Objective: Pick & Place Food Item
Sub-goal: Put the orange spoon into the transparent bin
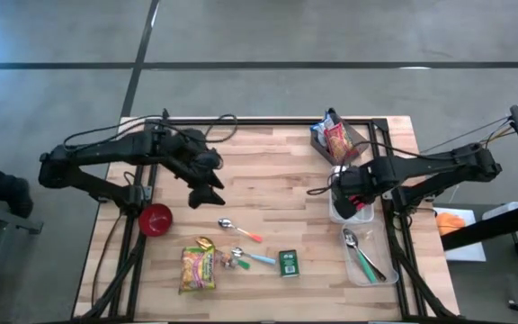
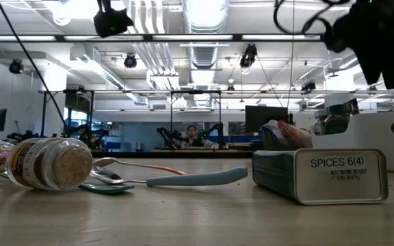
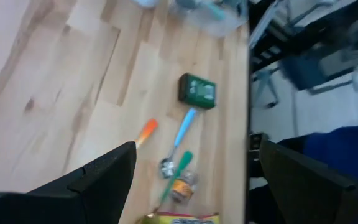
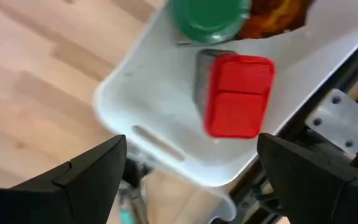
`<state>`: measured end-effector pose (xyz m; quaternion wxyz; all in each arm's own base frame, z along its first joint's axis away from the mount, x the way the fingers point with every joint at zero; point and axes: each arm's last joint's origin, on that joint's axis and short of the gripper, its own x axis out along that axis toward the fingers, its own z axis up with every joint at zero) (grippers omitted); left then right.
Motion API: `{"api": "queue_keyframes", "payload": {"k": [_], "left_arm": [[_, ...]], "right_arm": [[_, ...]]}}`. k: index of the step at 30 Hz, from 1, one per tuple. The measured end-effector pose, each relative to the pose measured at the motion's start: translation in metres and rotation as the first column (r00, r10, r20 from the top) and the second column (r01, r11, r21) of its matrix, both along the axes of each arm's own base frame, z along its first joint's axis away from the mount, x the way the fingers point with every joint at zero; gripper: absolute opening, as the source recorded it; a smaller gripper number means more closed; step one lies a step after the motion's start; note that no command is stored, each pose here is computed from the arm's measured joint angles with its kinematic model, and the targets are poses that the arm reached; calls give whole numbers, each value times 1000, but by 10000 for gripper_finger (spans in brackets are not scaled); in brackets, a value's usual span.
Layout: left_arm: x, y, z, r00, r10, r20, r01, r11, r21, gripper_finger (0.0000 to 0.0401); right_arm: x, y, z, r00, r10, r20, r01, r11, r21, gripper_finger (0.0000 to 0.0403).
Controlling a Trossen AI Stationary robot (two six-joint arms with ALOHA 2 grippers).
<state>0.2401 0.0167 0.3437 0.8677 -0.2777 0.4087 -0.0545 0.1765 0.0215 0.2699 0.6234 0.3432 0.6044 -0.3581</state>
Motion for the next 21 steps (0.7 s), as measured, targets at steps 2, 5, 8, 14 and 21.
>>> {"api": "queue_keyframes", "payload": {"k": [2, 5, 8, 14, 21], "left_arm": [[9, -2, -9, 999, -32, -21, 34, 997, 64, 341], [24, -6, -24, 994, -85, -63, 96, 975, 198, 341], [41, -11, -44, 978, -157, -134, 192, 932, 308, 341], [70, -19, -91, 915, -286, -285, 374, 866, 331, 341], [90, -20, -137, 833, -369, -412, 507, 808, 301, 341]], "right_arm": [[2, 8, 9, 999, 16, 38, -16, 1000, -19, 359], [3, 19, 22, 994, 42, 101, -36, 998, -60, 359], [3, 28, 35, 984, 63, 166, -47, 994, -99, 359], [1, 44, 55, 958, 86, 272, -45, 987, -153, 359], [-5, 63, 57, 945, 84, 315, -41, 989, -141, 359]]}}
